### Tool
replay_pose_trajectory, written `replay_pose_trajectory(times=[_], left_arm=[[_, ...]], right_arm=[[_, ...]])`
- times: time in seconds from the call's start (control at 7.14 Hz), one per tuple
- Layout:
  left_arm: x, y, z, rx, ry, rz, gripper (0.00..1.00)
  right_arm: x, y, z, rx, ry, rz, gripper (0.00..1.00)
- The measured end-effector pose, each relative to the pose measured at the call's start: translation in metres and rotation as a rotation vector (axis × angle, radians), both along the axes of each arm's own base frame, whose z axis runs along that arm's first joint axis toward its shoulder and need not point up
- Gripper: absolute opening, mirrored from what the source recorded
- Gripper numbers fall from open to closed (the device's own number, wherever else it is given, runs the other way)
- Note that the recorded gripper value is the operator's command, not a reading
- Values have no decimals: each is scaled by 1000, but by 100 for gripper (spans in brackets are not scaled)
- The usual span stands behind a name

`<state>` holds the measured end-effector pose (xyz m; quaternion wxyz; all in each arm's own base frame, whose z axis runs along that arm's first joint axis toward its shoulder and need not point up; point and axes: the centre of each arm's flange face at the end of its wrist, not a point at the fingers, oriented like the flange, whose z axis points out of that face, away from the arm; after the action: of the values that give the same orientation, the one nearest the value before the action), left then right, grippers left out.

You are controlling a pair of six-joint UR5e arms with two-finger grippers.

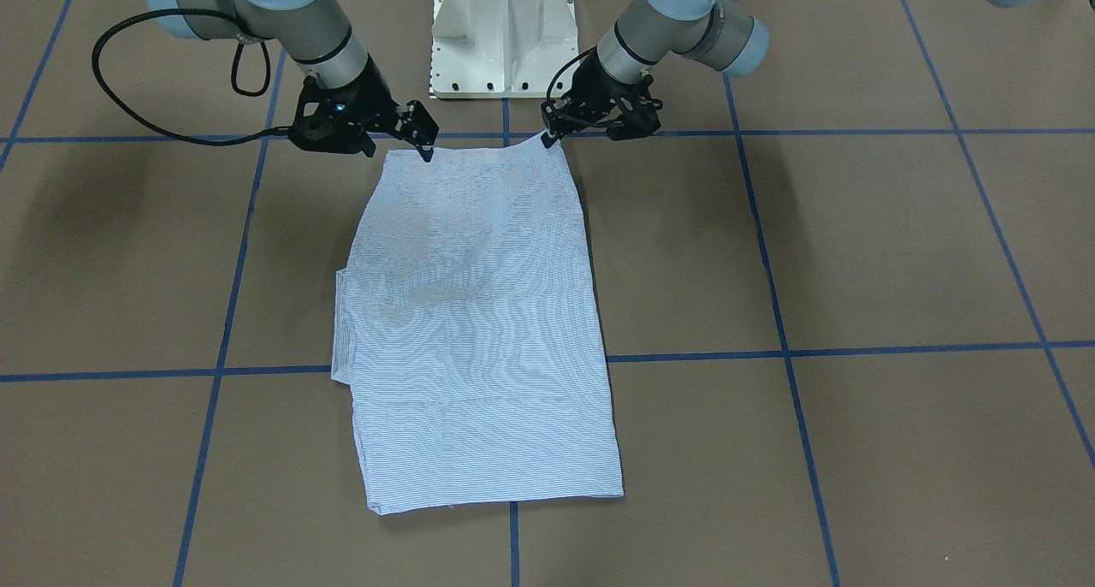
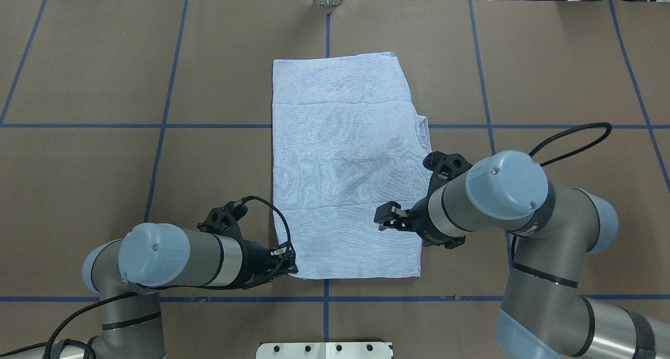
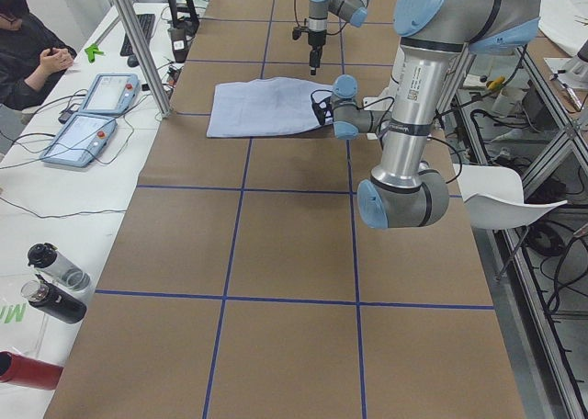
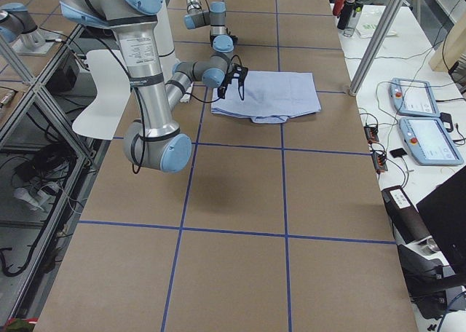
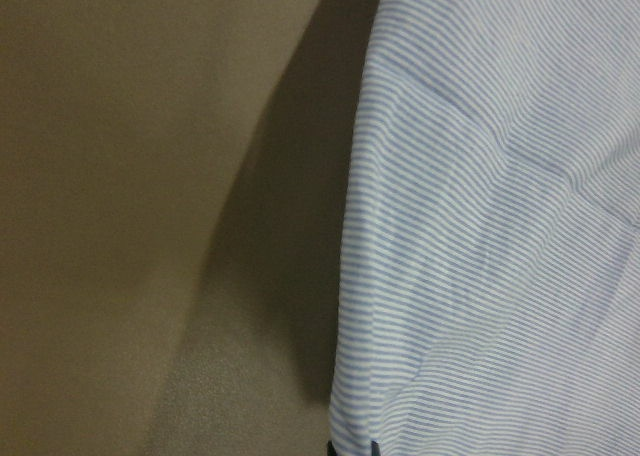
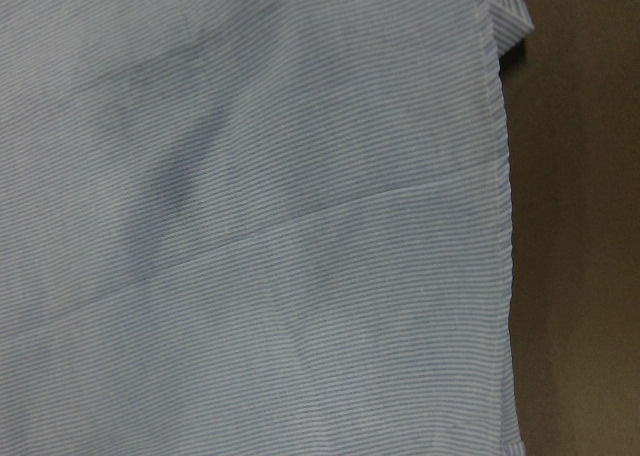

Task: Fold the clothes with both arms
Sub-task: 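Lower both grippers to the near shirt corners and grasp them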

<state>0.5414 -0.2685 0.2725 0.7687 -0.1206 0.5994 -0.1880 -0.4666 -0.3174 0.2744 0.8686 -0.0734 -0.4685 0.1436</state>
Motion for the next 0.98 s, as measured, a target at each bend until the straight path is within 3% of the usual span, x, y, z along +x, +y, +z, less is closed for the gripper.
replay_pose_trajectory(times=[0.14,0.42,0.98], left_arm=[[0,0,0,0,1,1,0],[0,1,0,-1,0,3,0],[1,2,1,-1,-2,6,0]], right_arm=[[-12,15,5,-51,35,15,100],[-27,34,16,-103,97,26,100],[-51,49,35,-121,154,13,100]])
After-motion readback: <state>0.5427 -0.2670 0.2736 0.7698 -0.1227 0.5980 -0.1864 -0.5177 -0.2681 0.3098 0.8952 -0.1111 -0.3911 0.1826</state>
